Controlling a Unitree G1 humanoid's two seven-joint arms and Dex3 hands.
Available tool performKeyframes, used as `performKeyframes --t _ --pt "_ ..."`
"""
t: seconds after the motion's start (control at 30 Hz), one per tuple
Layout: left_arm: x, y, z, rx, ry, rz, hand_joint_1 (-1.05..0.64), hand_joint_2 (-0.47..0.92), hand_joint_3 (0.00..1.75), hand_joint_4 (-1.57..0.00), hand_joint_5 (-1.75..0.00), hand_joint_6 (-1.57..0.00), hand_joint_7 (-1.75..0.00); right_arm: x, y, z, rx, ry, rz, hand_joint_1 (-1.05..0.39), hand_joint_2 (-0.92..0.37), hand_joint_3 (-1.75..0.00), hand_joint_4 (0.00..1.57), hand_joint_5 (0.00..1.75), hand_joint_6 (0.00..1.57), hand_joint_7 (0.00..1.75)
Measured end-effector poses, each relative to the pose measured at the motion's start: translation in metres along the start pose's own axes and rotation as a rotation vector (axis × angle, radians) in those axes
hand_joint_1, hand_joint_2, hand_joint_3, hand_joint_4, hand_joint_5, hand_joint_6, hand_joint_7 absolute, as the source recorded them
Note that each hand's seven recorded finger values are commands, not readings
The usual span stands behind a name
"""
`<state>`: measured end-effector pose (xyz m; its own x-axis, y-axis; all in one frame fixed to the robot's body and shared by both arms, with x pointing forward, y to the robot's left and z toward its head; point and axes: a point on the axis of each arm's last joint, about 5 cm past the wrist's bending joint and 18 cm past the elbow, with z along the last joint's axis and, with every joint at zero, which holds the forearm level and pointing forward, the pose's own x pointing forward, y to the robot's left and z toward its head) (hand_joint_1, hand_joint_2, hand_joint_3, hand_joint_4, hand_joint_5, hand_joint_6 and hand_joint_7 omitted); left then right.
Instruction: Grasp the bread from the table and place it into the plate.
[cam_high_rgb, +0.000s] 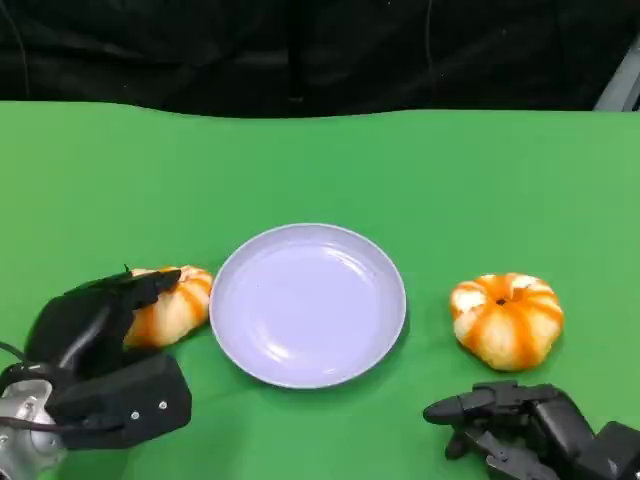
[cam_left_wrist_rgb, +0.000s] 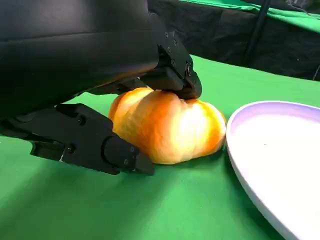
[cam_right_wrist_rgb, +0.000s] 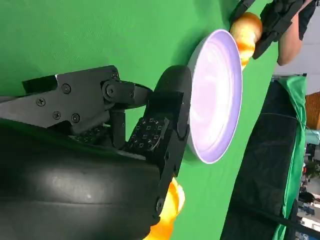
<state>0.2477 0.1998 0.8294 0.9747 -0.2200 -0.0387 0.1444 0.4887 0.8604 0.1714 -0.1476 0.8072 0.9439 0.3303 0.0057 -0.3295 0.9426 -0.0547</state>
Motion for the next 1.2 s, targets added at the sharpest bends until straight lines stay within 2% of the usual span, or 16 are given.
performKeyframes --t 0.13,0.2,0.27,0.33,0.4,0.43,0.5,0.53,0.63,0.87,1.13,1.2 --pt "-0.0003 0.0002 -0.0004 0.0 -0.003 -0.002 0.04 0.87 0.01 -0.56 -0.04 -0.6 -0.02 0.0 0.0 0.0 0.0 0.001 0.0 -0.07 -0.92 -0.37 0.82 1.14 1.19 0.13" --pt "-0.0002 0.0003 -0.0004 0.0 -0.002 -0.002 0.02 0.88 0.01 -0.71 -0.05 -0.75 -0.05 0.0 0.0 0.0 0.0 0.001 0.0 -0.06 -0.92 -0.37 0.82 1.14 1.19 0.13" --pt "0.0005 0.0009 -0.0002 0.002 -0.001 0.0 0.0 0.89 0.0 -0.8 -0.04 -0.86 -0.04 0.0 0.0 0.0 0.0 0.001 0.0 -0.06 -0.92 -0.37 0.82 1.14 1.19 0.13" --pt "0.002 0.002 0.0001 0.008 0.004 0.005 -0.02 0.91 0.01 -1.0 -0.07 -1.07 -0.06 0.0 0.0 0.0 0.0 0.001 0.0 -0.07 -0.92 -0.37 0.82 1.14 1.19 0.13" --pt "0.0035 0.003 0.0007 0.012 0.006 0.018 -0.04 0.92 0.03 -1.17 -0.13 -1.2 -0.09 0.0001 0.0 0.0001 0.0 0.0 0.0 -0.08 -0.92 -0.37 0.82 1.14 1.19 0.13" --pt "0.0041 0.0033 0.001 0.013 0.007 0.03 -0.05 0.92 0.03 -1.18 -0.19 -1.23 -0.1 0.0001 0.0 0.0001 0.0 0.0 0.0 -0.08 -0.92 -0.37 0.82 1.15 1.19 0.13" --pt "0.0047 0.0033 0.0012 0.012 0.009 0.046 -0.06 0.92 0.02 -0.92 -0.76 -1.25 -0.09 0.0001 0.0001 0.0001 0.0 0.0 0.001 -0.08 -0.92 -0.37 0.82 1.14 1.19 0.13" --pt "0.0048 0.0031 0.0013 0.011 0.011 0.051 -0.06 0.92 0.02 -0.82 -0.95 -1.25 -0.08 0.0001 0.0 0.0001 0.001 0.0 0.002 -0.08 -0.92 -0.38 0.81 1.14 1.19 0.13" --pt "0.0058 0.0029 0.0022 0.006 0.017 0.061 -0.04 0.91 0.01 -0.74 -1.12 -1.27 -0.08 0.0001 0.0 0.0001 0.001 0.0 0.003 -0.08 -0.92 -0.38 0.82 1.15 1.2 0.13" --pt "0.0059 0.0015 0.0029 -0.022 0.034 0.084 -0.01 0.89 0.0 -0.73 -1.15 -1.27 -0.08 0.0001 0.0 0.0001 0.001 0.0 0.004 -0.07 -0.92 -0.38 0.82 1.14 1.19 0.13" --pt "0.0062 0.0007 0.0034 -0.05 0.054 0.11 -0.04 0.89 0.0 -0.77 -1.04 -1.25 -0.04 0.0002 0.0003 0.0001 0.0 0.0 0.002 -0.08 -0.92 -0.38 0.82 1.14 1.19 0.13" --pt "0.0064 -0.0001 0.004 -0.061 0.062 0.119 -0.04 0.89 0.0 -0.84 -0.9 -1.25 -0.02 0.0002 0.0003 0.0001 0.0 -0.001 0.002 -0.08 -0.92 -0.37 0.82 1.14 1.2 0.13"
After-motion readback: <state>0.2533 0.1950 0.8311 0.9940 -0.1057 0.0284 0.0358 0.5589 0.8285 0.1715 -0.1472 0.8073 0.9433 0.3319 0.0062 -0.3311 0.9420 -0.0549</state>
